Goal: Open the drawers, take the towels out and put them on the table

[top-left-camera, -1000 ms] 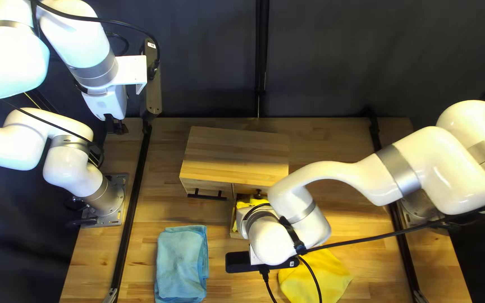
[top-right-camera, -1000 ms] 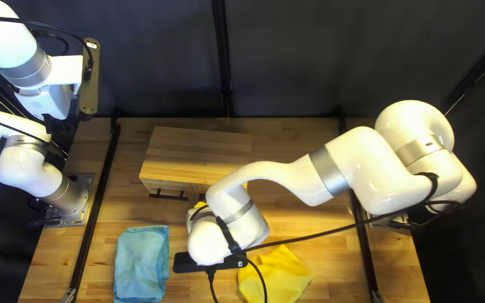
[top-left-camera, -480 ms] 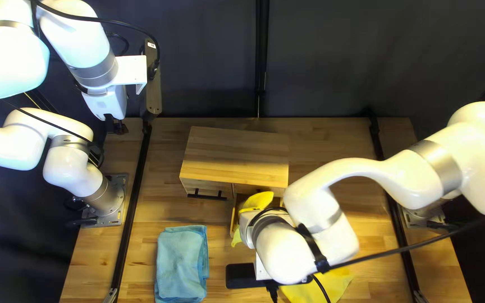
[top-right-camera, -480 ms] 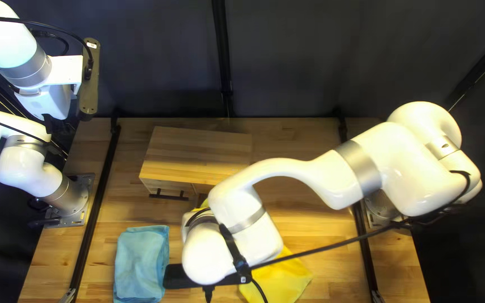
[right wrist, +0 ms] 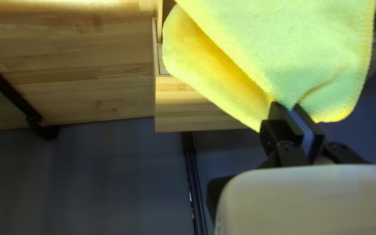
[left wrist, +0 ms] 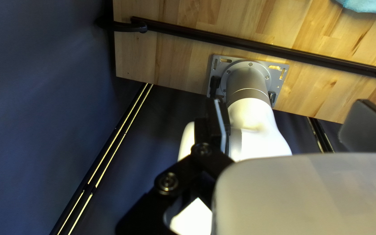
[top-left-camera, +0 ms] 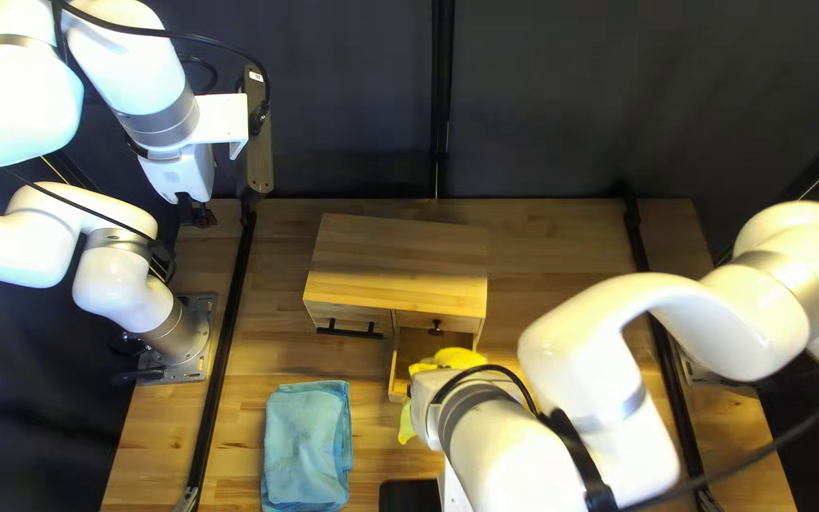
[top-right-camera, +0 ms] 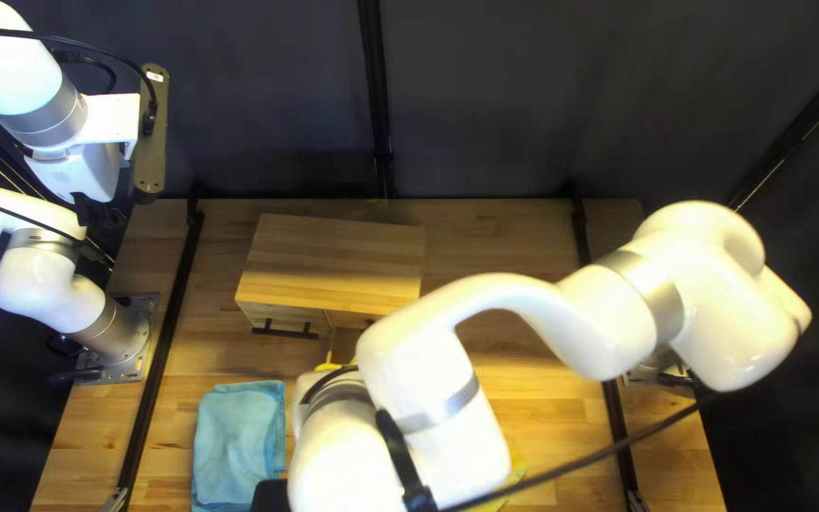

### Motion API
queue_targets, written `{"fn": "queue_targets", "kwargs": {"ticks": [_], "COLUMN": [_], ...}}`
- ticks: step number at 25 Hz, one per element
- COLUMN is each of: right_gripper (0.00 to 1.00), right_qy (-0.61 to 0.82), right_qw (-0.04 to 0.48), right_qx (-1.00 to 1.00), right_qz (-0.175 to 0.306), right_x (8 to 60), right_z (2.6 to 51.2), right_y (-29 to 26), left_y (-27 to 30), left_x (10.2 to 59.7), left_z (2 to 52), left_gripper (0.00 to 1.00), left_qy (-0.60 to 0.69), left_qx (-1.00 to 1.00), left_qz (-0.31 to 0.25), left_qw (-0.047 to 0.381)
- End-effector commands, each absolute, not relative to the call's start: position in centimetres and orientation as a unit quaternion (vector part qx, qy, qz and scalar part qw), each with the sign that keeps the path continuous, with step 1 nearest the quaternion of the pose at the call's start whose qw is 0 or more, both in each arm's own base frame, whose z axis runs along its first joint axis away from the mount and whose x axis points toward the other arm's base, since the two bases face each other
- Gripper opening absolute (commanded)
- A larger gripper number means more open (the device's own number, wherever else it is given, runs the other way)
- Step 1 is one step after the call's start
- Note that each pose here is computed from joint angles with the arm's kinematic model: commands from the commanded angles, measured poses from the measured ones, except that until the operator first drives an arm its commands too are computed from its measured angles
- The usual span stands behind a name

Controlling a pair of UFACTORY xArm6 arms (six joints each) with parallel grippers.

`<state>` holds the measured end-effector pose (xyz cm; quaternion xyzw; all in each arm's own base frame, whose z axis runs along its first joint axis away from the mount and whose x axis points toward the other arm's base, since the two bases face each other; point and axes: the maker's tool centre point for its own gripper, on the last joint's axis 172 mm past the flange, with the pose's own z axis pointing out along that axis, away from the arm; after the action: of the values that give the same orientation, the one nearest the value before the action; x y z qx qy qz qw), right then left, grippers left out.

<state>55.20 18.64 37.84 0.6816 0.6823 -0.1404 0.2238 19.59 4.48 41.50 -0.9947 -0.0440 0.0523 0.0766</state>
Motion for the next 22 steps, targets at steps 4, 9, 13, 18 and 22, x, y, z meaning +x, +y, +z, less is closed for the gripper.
{"fn": "queue_targets", "kwargs": {"ticks": [4,9,13,18,22], "right_gripper": [0.0,0.0,0.0,0.0,0.0], "right_qy": [0.683,0.683,0.683,0.681,0.683], "right_qw": [0.223,0.223,0.223,0.229,0.231], "right_qx": [0.681,0.681,0.681,0.679,0.679], "right_qz": [-0.144,-0.144,-0.144,-0.147,-0.136], "right_x": [55.05,55.05,55.05,54.97,54.88], "right_z": [37.83,37.83,37.83,37.78,38.43], "right_y": [18.56,18.56,18.56,18.35,19.24], "left_y": [4.48,4.48,4.48,4.48,4.48], "left_x": [19.59,19.59,19.59,19.59,19.59], "left_z": [41.5,41.5,41.5,41.5,41.5], "left_gripper": [1.0,1.0,1.0,1.0,1.0], "left_qy": [-0.044,-0.044,-0.044,-0.044,-0.044], "left_qx": [-0.995,-0.995,-0.995,-0.995,-0.995], "left_qz": [0.052,0.052,0.052,0.052,0.052], "left_qw": [0.077,0.077,0.077,0.077,0.077]}}
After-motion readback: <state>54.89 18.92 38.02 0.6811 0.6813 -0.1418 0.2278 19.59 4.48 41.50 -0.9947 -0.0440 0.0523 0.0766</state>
